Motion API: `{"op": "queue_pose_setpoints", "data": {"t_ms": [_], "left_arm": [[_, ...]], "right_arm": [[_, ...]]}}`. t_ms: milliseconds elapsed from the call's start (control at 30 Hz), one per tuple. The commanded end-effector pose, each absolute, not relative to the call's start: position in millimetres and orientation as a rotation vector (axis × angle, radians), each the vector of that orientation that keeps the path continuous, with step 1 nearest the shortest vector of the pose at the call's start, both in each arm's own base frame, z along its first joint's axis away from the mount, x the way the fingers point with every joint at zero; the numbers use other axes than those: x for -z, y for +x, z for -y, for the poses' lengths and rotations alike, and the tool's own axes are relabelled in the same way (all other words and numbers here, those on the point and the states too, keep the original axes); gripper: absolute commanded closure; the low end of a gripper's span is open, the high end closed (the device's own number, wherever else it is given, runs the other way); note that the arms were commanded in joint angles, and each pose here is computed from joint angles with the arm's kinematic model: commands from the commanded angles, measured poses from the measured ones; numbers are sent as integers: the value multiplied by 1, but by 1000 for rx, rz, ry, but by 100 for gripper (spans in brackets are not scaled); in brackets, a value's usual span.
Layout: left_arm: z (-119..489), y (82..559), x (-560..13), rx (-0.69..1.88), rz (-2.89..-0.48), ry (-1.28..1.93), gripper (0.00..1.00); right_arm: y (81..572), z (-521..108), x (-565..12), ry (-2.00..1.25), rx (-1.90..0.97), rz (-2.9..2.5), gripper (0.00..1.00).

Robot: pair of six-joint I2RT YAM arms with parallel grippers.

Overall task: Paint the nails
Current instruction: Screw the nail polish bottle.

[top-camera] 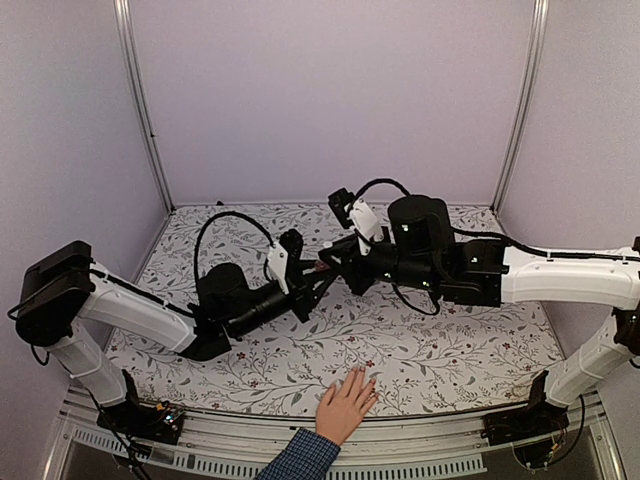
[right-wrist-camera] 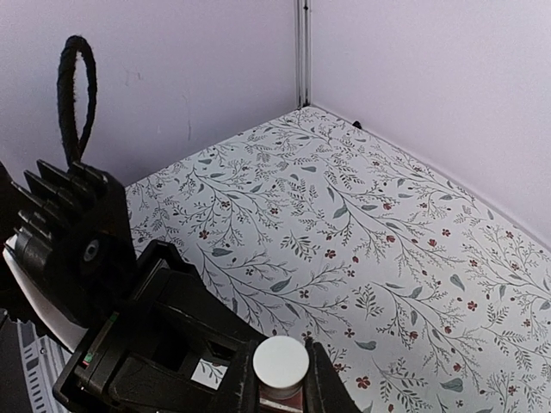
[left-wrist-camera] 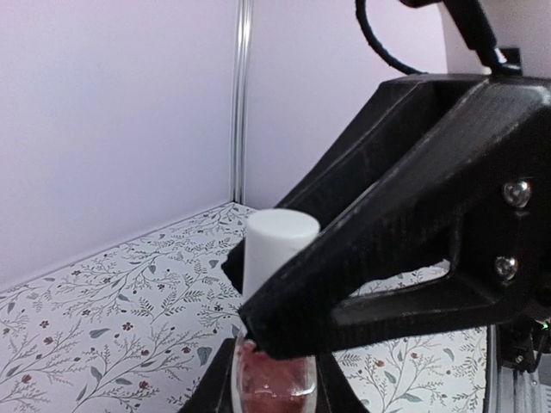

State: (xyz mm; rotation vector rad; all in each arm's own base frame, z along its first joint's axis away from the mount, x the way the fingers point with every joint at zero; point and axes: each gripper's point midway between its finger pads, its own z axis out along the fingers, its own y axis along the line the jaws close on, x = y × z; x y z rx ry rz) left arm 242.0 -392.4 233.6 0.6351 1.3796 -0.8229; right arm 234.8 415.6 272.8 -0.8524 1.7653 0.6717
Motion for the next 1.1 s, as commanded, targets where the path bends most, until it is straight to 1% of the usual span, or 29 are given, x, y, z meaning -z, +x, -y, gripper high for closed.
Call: {"op": "queue_pose_setpoints", "data": {"t_ms": [0, 100, 300, 400, 467, 733, 900, 1067], "left_arm": [[388, 227, -288, 965, -1221, 591, 100], [390, 219, -290, 995, -1207, 640, 100], [397, 199, -288, 1115, -1178, 782, 100], [401, 181, -284, 1194, -1143, 900, 100], [404, 163, -282, 1256, -1100, 1006, 100], [405, 114, -268, 1440, -1007, 1297, 100], [403, 92, -267, 1561, -945, 1409, 100], [404, 82, -269, 1659, -907, 1464, 100]], "right_arm": [[212, -410, -265, -930, -712, -1778, 82], [205, -407, -272, -951, -738, -1751, 76], [179, -402, -288, -1075, -823, -1653, 50], [163, -399, -294, -1153, -868, -1600, 40], [151, -397, -297, -1214, -901, -1575, 35], [106, -385, -316, -1455, -1009, -1404, 35], [85, -384, -323, -1586, -1067, -1312, 41], [73, -391, -322, -1659, -1095, -1274, 45]]}}
